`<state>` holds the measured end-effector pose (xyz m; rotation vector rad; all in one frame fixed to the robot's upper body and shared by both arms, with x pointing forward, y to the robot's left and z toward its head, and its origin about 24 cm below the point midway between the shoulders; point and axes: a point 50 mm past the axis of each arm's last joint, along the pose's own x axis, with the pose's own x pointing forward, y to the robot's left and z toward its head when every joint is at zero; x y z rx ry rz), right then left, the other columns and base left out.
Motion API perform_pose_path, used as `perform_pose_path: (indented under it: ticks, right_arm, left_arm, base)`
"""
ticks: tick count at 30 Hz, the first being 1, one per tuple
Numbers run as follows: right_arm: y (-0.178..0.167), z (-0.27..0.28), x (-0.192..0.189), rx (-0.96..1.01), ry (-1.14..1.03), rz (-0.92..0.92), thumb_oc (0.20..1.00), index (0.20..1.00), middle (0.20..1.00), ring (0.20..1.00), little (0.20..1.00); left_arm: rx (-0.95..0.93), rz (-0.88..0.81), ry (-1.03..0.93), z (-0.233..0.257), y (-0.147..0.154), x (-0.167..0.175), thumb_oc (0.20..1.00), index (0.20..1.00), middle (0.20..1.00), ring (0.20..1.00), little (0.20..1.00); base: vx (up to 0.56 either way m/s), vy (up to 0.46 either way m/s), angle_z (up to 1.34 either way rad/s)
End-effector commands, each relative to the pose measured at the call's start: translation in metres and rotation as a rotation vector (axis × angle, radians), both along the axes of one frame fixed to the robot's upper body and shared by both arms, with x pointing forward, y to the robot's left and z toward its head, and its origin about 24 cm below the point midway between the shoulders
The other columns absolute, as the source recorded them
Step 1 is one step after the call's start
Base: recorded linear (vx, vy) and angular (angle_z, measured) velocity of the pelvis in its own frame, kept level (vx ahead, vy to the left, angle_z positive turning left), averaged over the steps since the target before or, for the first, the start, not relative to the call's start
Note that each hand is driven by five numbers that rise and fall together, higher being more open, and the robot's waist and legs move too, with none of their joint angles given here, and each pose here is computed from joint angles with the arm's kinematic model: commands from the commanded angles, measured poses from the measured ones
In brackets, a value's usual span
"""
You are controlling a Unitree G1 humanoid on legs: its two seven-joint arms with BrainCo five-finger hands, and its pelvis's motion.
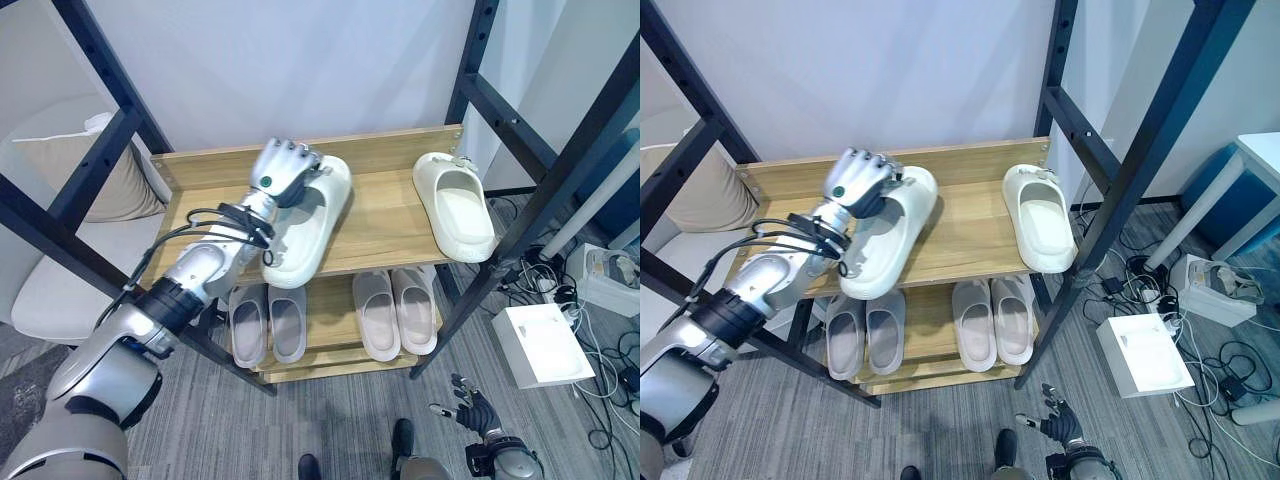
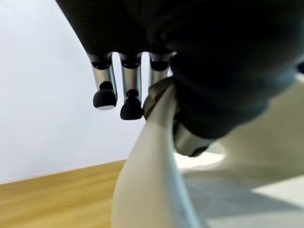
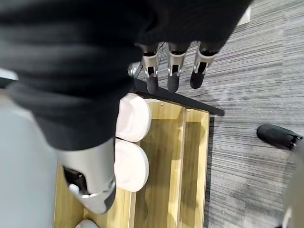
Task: Arrange the slippers neatly on the shoe rack.
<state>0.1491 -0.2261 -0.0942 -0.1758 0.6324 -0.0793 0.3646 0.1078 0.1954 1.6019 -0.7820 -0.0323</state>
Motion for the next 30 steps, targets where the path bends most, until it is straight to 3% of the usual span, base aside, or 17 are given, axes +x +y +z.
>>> perform_pose_path:
  ticks: [1, 7, 19, 20, 21, 30]
  right_arm:
    - [-0.012, 0.027, 0.022, -0.029, -0.149, -0.012, 1.0, 1.0, 1.0, 1.0, 1.0]
    - [-0.018, 0.028, 0.025, -0.052, -0.159, -0.063, 1.0, 1.0, 1.0, 1.0, 1.0]
    - [-0.009, 0.019, 0.022, -0.038, -0.123, -0.051, 1.0, 1.0, 1.0, 1.0, 1.0]
    - [-0.009, 0.019, 0.022, -0.038, -0.123, -0.051, 1.0, 1.0, 1.0, 1.0, 1.0]
    - [-0.007, 0.017, 0.02, -0.033, -0.111, -0.046, 1.0, 1.0, 1.0, 1.0, 1.0]
    - [-0.003, 0.012, 0.014, -0.012, -0.076, -0.027, 1.0, 1.0, 1.0, 1.0, 1.0]
  left_arm:
    - [-0.095, 0.1, -0.127, 0.068, 0.007, 0.025, 0.2, 0.2, 0.2, 0.2, 0.2]
    - [-0.092, 0.303, -0.017, 0.047, 0.038, 0.047, 0.2, 0.2, 0.2, 0.2, 0.2]
    - [-0.211, 0.331, 0.017, 0.05, 0.041, 0.053, 0.2, 0.2, 0.2, 0.2, 0.2]
    - [-0.211, 0.331, 0.017, 0.05, 0.041, 0.053, 0.442, 0.442, 0.442, 0.442, 0.442]
    - [-0.209, 0.313, 0.024, 0.05, 0.038, 0.052, 1.0, 1.0, 1.0, 1.0, 1.0]
    - [-0.202, 0.173, -0.013, 0.069, 0.02, 0.038, 1.0, 1.0, 1.0, 1.0, 1.0]
  base:
    - [0.02, 0.023, -0.24]
    - [0.03, 0.024, -0.38]
    - [0.02, -0.015, -0.16]
    - [0.01, -0.02, -0.04]
    - [0.0, 0.0, 0.0]
    - [-0.01, -0.021, 0.12]
